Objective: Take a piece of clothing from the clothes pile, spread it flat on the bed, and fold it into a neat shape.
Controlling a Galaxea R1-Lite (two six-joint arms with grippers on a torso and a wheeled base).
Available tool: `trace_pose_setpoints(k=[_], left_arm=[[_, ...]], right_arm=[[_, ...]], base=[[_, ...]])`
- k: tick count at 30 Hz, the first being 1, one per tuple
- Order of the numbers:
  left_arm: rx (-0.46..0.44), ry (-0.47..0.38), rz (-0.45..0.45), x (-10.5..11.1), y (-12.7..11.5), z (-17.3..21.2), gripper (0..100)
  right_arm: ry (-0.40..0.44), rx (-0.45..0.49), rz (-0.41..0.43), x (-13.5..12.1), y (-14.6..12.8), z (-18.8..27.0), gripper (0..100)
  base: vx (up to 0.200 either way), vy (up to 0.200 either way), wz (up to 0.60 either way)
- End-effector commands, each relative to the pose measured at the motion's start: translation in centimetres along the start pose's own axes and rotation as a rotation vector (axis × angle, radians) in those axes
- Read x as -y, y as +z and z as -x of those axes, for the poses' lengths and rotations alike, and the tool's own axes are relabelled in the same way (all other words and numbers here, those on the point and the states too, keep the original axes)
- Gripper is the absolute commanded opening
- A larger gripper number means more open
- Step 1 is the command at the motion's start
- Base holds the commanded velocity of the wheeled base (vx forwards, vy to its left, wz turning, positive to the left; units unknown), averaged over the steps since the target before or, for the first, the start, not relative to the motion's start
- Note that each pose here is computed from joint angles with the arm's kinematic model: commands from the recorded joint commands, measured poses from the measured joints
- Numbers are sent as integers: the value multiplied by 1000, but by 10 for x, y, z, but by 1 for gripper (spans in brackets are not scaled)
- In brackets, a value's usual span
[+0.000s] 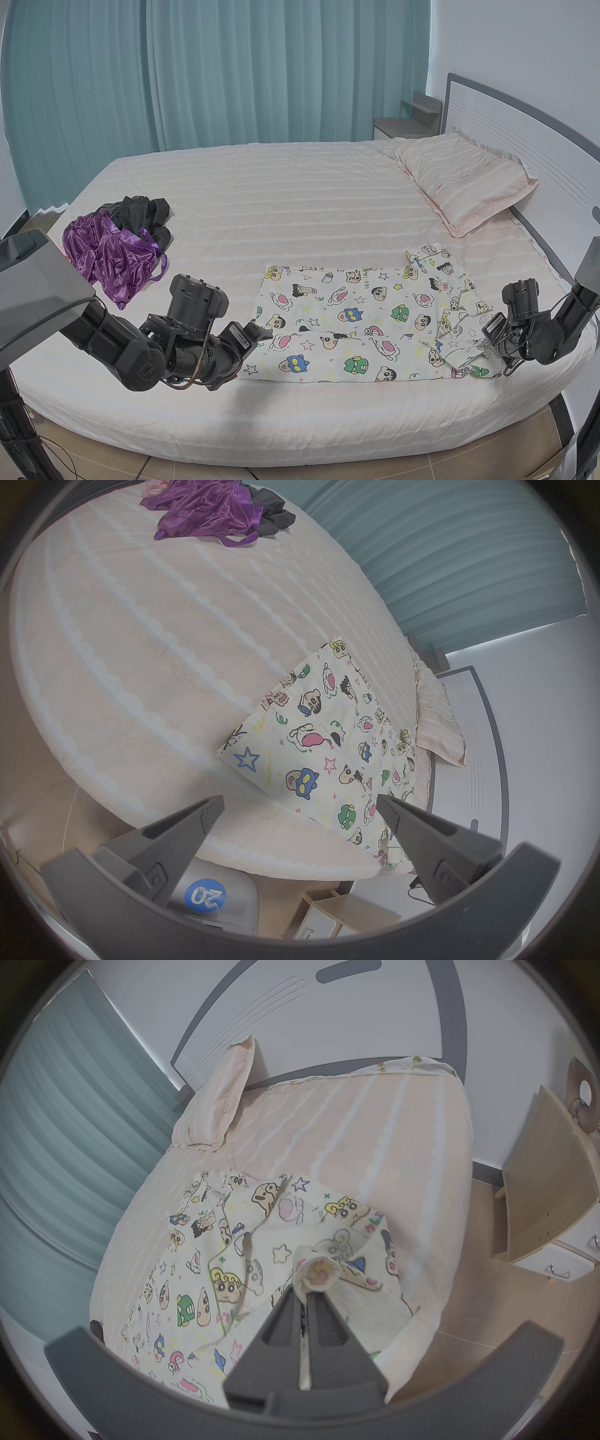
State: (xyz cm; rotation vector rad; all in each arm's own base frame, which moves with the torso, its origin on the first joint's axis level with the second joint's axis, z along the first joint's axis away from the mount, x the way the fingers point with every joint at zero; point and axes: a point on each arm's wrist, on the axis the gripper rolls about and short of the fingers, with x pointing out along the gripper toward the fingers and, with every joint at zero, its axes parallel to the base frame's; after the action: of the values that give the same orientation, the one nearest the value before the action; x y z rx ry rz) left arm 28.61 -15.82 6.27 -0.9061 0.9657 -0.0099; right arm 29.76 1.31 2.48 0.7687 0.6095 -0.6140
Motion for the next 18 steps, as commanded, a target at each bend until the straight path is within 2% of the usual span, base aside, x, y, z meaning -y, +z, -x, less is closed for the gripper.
trace_pose_setpoints(k=[1,6,7,11,18], left_arm=[[-1,1,1,0,0,-1,100],[-3,3,1,-1,0,-1,100],[-3,3,1,-1,0,-1,100],[-4,3,0,-1,-1,-1,100],[-4,3,0,-1,-1,-1,100]], right_arm=[[16,0,15,2,-5,12,0],[4,0,24,8,-11,15,0],[4,-5,28,9,-13,15,100],[0,-20,43,18,-21,22,100],[71,18,31,22,-16,46,100]], base=[[0,0,0],[0,0,0],[0,0,0],[0,0,0],[0,0,0]])
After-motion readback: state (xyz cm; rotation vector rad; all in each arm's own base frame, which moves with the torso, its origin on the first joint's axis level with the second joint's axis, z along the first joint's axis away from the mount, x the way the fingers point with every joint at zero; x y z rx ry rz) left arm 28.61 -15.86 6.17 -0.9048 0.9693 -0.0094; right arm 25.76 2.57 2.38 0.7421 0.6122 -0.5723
